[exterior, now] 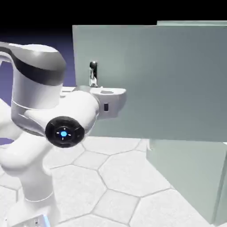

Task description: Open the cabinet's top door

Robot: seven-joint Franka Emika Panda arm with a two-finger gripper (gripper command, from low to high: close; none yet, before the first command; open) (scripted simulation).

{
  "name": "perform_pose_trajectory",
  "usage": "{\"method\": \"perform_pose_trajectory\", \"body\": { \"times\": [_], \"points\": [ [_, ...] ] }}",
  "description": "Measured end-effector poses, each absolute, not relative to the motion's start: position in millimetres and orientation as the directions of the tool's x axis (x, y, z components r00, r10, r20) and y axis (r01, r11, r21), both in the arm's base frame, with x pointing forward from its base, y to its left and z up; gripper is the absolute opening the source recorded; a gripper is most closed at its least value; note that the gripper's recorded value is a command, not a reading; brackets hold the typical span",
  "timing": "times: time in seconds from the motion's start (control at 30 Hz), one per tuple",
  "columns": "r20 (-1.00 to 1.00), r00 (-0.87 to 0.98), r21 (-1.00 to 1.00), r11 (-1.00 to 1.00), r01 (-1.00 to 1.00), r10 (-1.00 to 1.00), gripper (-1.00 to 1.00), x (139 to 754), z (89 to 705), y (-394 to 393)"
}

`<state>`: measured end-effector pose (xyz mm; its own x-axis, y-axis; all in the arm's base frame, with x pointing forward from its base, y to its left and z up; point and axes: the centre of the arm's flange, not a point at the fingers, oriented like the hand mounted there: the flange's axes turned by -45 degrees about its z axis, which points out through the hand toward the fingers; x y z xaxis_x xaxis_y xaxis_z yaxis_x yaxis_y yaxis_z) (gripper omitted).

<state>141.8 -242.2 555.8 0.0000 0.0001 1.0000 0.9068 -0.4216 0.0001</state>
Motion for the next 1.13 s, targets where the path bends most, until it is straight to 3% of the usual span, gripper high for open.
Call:
{"method": "perform_pose_trajectory", "body": {
  "times": [0.43, 1.13],
  "points": [
    [1.0, 0.0, 0.0, -0.204, 0.979, 0.0, -1.0, 142.2, 555.8, -347.1],
    [1.0, 0.002, -0.002, -0.074, 0.997, -0.001, -1.0, 152.9, 555.2, -406.9]
  ]
}}
